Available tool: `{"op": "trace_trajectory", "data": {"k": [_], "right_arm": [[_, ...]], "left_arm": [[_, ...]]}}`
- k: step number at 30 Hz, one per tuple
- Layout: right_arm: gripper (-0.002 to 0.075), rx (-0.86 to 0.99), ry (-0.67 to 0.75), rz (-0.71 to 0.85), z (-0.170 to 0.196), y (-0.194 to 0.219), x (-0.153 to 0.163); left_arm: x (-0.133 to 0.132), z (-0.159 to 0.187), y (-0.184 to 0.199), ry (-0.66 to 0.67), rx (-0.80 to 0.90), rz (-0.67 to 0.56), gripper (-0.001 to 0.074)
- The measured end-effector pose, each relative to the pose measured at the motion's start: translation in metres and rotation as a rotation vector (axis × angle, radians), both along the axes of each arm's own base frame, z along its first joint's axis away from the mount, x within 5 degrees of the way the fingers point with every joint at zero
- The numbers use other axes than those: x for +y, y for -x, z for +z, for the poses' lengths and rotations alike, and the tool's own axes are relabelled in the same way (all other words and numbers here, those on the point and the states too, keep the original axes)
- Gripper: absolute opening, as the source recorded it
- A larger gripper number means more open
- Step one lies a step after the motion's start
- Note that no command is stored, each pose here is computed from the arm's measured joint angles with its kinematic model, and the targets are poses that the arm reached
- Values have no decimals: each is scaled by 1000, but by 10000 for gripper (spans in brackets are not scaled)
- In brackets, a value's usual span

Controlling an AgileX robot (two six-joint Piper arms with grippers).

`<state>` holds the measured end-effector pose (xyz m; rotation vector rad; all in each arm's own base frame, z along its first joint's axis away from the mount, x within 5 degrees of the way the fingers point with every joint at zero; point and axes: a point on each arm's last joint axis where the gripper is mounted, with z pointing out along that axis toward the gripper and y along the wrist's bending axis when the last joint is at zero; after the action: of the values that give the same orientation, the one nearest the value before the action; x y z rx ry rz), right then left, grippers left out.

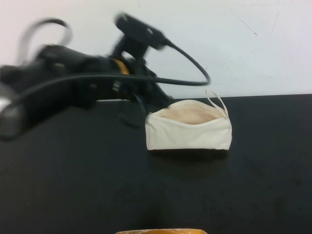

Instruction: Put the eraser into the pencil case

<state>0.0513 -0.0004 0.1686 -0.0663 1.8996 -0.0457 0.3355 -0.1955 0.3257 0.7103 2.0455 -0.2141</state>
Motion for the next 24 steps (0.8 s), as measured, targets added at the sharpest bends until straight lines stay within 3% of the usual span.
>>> {"op": "trace_trajectory", "data": {"k": [5,11,16,24], "right_arm": [[-1,0,0,0,0,0,0],[-1,0,0,0,0,0,0],[-1,0,0,0,0,0,0],[-1,0,0,0,0,0,0]], "left_arm": [[33,47,51,50,-99,7,1],[63,62,103,61,-105,10,0],[80,58,123,-57,-32,19,0],[96,57,121,-279,-86,78,-1]]}}
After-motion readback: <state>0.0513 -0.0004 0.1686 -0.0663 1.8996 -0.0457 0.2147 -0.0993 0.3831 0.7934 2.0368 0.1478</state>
